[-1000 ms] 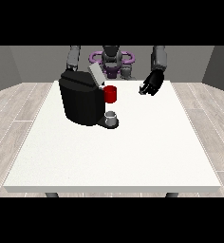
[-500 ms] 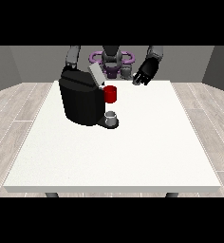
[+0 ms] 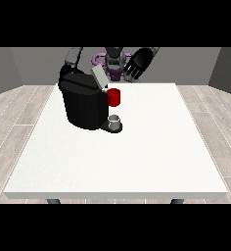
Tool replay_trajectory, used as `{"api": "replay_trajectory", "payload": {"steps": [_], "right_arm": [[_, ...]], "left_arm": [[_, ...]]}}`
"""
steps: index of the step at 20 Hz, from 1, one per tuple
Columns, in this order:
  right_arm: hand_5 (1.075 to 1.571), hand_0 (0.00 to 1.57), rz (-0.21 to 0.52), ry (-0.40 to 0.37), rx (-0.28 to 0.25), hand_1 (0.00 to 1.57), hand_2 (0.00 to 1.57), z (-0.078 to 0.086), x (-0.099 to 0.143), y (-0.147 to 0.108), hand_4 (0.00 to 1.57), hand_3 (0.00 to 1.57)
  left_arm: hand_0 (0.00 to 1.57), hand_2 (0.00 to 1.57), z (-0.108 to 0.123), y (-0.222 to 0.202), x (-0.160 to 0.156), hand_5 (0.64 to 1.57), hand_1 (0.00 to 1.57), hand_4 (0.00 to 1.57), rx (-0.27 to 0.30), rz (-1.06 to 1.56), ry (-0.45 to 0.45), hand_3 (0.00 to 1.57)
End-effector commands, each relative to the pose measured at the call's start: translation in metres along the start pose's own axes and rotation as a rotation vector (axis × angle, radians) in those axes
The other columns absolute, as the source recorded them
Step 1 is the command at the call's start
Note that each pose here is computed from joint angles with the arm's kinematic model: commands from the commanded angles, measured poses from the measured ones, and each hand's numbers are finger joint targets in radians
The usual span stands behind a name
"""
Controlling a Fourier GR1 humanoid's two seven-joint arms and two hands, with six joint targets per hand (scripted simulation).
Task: Insert the coffee pod into the coffee machine and close the lid
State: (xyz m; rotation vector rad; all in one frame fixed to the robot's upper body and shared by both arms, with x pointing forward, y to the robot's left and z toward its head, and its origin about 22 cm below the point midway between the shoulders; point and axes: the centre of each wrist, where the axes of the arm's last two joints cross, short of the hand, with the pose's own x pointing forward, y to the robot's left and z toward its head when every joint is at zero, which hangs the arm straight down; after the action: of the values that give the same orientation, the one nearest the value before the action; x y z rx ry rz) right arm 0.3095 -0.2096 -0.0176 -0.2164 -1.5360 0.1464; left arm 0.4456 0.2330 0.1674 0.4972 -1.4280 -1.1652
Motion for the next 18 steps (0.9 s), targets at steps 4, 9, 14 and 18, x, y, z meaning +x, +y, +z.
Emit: {"api": "replay_trajectory", "payload": {"steps": [4, 9, 14, 18], "right_arm": [[1.571, 0.0, 0.004, -0.056, -0.054, 0.0, 0.0, -0.026, 0.033, -0.025, 0.0, 0.0], [1.571, 0.0, -0.02, -0.116, -0.026, 0.0, 0.0, -0.031, 0.062, -0.015, 0.18, 0.0], [1.571, 0.0, -0.012, -0.154, -0.051, 0.0, 0.0, -0.032, 0.057, -0.029, 0.0, 0.0], [1.571, 0.0, -0.016, -0.207, -0.042, 0.0, 0.0, -0.035, 0.085, 0.0, 0.1, 0.0]], "left_arm": [[1.22, 1.27, -0.005, 0.04, 0.037, 1.571, 1.22, 0.47, 0.076, -0.012, -0.041, 1.26], [1.25, 1.3, 0.008, 0.088, 0.037, 1.571, 1.25, 0.48, 0.132, -0.011, 0.005, 1.25], [1.29, 1.32, 0.007, 0.082, 0.035, 1.571, 1.29, 0.48, 0.16, -0.047, -0.024, 1.26], [1.21, 1.28, 0.014, 0.103, 0.031, 1.571, 1.21, 0.47, 0.19, -0.056, -0.026, 1.24]]}}
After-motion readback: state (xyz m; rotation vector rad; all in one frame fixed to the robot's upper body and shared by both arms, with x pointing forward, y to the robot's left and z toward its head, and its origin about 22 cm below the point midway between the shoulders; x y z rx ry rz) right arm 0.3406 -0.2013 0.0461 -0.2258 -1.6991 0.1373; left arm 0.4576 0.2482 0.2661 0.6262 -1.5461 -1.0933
